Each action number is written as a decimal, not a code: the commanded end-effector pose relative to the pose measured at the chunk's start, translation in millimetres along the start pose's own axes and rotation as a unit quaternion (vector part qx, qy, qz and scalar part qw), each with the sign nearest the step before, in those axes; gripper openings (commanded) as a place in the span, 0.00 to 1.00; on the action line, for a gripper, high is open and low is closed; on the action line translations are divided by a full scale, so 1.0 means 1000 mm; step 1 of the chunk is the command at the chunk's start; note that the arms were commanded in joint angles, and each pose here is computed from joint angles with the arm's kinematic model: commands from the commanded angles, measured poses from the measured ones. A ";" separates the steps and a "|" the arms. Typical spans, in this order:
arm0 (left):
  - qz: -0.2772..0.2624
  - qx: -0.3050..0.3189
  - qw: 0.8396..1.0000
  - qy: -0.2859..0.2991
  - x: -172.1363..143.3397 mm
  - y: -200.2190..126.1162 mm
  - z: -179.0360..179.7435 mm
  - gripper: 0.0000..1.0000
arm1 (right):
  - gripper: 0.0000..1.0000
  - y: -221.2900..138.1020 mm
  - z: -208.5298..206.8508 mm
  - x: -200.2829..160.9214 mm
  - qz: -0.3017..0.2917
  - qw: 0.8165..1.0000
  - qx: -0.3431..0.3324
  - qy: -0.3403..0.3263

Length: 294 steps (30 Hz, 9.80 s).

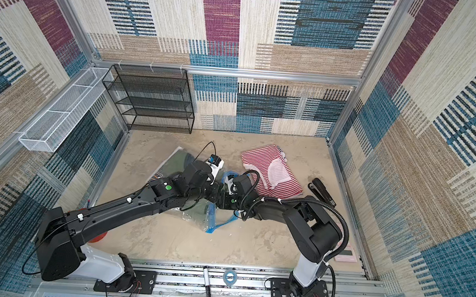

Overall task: Take the tank top out of the vacuum bag
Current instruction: Take out the tank top from the vacuum bag.

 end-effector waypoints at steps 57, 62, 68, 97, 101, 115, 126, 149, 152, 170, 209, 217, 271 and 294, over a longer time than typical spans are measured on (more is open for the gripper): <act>-0.006 0.013 1.000 -0.002 0.003 0.002 0.002 0.00 | 0.34 0.007 0.007 0.021 -0.029 0.998 0.010 -0.055; -0.006 0.011 1.000 -0.002 0.003 0.003 0.002 0.00 | 0.41 0.007 0.001 0.021 -0.028 0.998 -0.009 -0.049; -0.002 0.012 1.000 -0.001 0.002 0.006 0.002 0.00 | 0.42 0.008 -0.001 0.019 -0.018 0.999 -0.012 -0.050; 0.004 0.007 1.000 0.002 0.000 0.011 0.000 0.00 | 0.60 0.011 -0.001 0.019 -0.006 0.998 -0.006 -0.054; 0.006 0.006 1.000 0.003 0.000 0.011 0.000 0.00 | 0.61 0.017 0.000 0.019 0.001 0.999 -0.001 -0.053; 0.005 0.000 1.000 0.003 -0.001 0.014 -0.001 0.00 | 0.60 0.023 0.013 0.023 0.004 0.998 0.012 -0.065; 0.000 -0.026 1.000 0.000 0.001 0.016 -0.007 0.00 | 0.55 0.029 0.017 0.029 0.002 0.997 0.019 -0.073; -0.007 -0.045 0.999 0.009 0.004 0.021 -0.011 0.00 | 0.13 0.045 0.023 0.043 0.006 0.995 0.031 -0.096; -0.012 -0.047 0.999 0.006 0.005 0.019 -0.010 0.00 | 0.00 0.046 0.022 0.044 0.002 0.995 0.026 -0.097; -0.058 -0.032 0.995 -0.075 0.007 0.006 0.026 0.00 | 0.00 -0.001 0.052 0.056 -0.082 0.986 0.055 -0.134; -0.064 -0.034 0.994 -0.080 0.008 0.007 0.036 0.00 | 0.78 -0.007 -0.004 0.039 -0.060 0.993 0.102 -0.014; -0.060 -0.036 0.995 -0.078 0.006 0.008 0.035 0.00 | 0.78 0.003 -0.008 0.043 -0.057 0.993 0.099 -0.005; -0.082 -0.005 0.992 -0.100 0.014 -0.005 0.050 0.00 | 0.00 -0.036 0.039 0.057 -0.100 0.985 0.126 -0.057; -0.089 -0.053 0.992 -0.075 -0.016 -0.033 0.050 0.00 | 0.00 -0.110 0.025 0.010 -0.138 0.990 0.009 0.010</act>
Point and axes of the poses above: each gripper's point midway between its finger pads, its own y axis out along the fingers, its own z axis along the line the jaws close on, x = y × z, the point moved 7 cm from there along -y, back along the fingers, and after that the axes turned 2 degrees about y, right-handed, at the moved point
